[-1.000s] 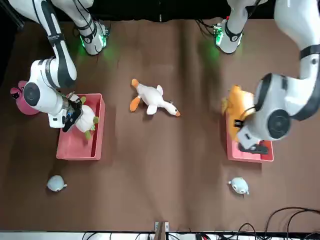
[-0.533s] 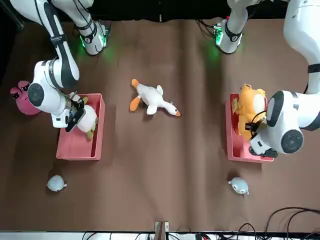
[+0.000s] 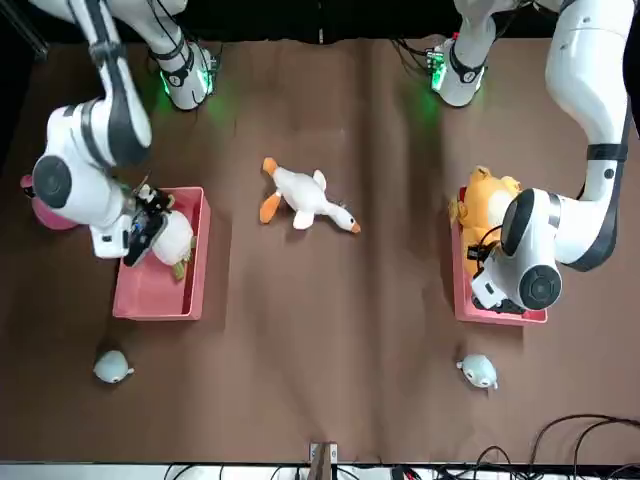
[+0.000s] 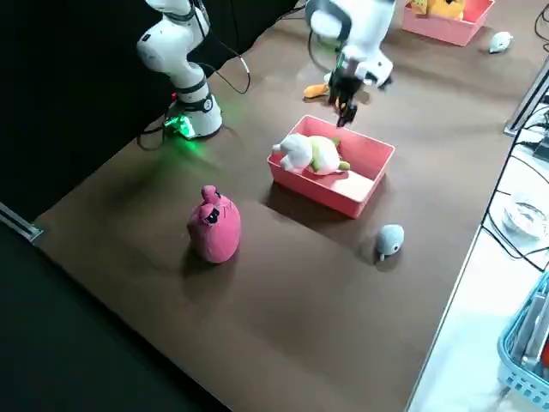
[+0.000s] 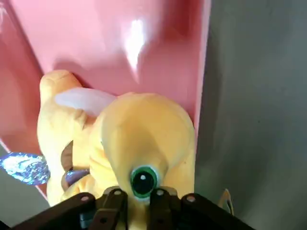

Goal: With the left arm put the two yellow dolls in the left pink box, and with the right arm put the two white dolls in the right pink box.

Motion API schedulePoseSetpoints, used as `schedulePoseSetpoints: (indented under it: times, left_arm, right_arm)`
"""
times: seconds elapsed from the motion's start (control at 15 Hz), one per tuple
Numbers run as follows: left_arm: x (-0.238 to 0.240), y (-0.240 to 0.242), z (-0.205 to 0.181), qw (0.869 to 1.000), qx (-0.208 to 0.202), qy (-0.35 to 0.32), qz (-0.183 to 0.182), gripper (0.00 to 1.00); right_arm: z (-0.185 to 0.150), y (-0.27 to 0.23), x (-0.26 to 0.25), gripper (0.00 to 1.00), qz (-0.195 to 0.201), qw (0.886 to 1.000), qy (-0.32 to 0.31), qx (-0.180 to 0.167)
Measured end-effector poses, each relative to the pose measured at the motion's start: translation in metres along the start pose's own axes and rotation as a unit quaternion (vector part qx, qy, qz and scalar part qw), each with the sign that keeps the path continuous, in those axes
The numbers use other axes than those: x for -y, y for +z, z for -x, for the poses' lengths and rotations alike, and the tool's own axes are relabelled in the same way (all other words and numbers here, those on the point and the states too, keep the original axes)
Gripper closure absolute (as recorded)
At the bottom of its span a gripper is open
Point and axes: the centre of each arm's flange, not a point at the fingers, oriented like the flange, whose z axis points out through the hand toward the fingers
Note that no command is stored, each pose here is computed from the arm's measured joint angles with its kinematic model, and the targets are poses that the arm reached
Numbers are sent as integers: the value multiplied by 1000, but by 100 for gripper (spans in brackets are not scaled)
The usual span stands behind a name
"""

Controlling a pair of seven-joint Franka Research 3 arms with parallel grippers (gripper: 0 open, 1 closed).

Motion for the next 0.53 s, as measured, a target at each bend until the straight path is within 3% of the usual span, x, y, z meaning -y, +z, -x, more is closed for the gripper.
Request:
schedulePoseSetpoints:
  times: [0.07,0.2,0.53]
  left_arm:
    - [2,5,-2,1000,3,-1,2,85]
    - [4,10,-7,1000,3,-2,5,76]
    - [24,-5,-7,1000,-16,-14,13,28]
  right_arm:
    - [-16,-8,25,0,6,1000,-6,1]
    - [-51,-13,89,0,18,1000,-21,4]
    - [-125,18,256,0,58,993,-99,-31]
